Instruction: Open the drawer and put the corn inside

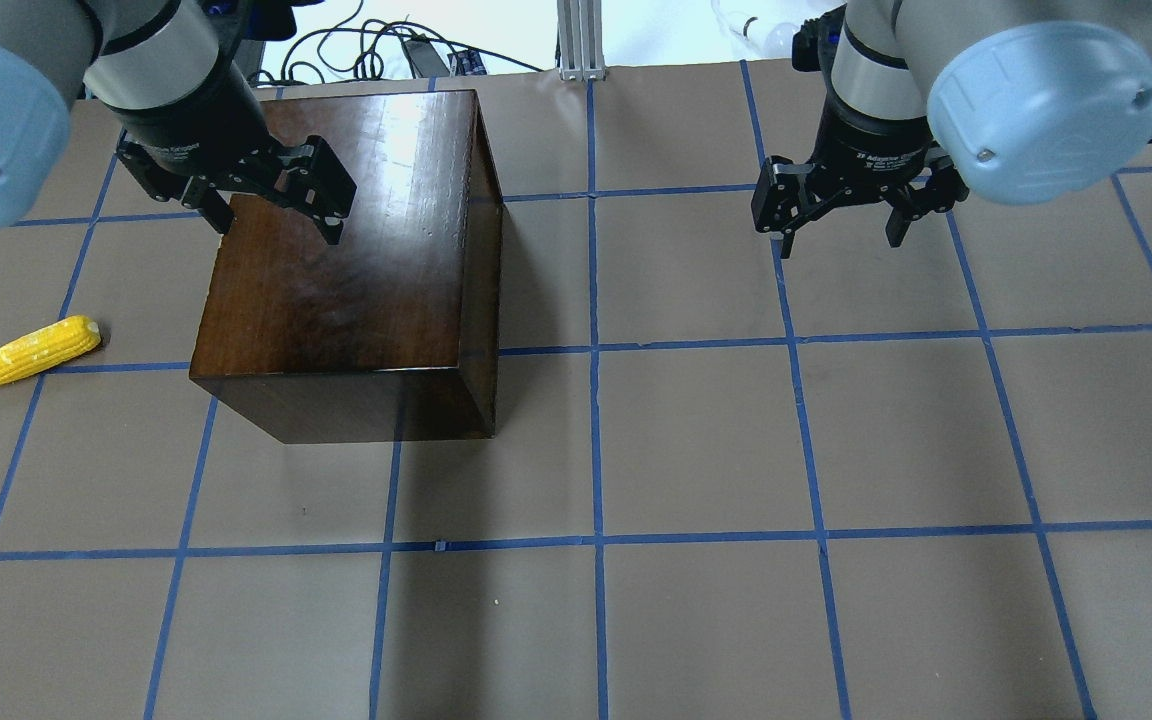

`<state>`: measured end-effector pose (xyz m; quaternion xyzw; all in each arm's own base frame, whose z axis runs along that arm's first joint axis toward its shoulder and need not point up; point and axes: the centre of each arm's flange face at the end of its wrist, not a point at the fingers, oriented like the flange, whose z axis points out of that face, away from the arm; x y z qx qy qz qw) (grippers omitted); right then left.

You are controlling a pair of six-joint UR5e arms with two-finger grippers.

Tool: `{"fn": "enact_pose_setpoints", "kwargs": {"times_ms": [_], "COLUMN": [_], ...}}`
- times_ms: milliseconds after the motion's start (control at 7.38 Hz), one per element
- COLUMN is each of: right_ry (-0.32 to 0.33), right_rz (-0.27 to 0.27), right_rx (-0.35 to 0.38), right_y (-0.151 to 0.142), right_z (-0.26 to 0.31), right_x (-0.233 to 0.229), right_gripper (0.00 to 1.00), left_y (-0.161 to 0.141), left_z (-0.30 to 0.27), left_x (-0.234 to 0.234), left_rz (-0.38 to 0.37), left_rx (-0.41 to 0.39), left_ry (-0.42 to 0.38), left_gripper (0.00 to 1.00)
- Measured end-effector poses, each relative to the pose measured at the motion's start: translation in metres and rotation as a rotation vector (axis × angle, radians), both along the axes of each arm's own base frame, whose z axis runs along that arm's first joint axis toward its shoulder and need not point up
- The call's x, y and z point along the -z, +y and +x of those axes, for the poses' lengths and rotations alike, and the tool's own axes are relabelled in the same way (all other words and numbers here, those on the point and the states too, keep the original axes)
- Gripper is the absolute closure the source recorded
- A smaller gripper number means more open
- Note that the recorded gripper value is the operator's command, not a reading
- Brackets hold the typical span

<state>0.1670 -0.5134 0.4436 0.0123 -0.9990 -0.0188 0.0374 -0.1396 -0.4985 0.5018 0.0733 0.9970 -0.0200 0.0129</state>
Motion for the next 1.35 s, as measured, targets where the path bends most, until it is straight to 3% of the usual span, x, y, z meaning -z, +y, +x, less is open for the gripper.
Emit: {"fn": "enact_pose_setpoints", "kwargs": {"times_ms": [677, 1355], "right_ry": [0.0, 0.0], "right_rz": [0.001, 0.001], "right_rx": [0.0, 0.0], "right_y": [0.0001, 0.0001], "right_z": [0.0, 0.0], "right_x": [0.0001, 0.0001], "right_gripper": [0.0, 0.0], "left_y": [-0.0024, -0.0032], "left_z": [0.0001, -0.0015], "left_x": [0.0021, 0.0043], "left_rz": [0.003, 0.007], "left_rx": [-0.068, -0.068], "left_ry": [0.002, 0.001], "left_gripper": [0.0, 0.0]}}
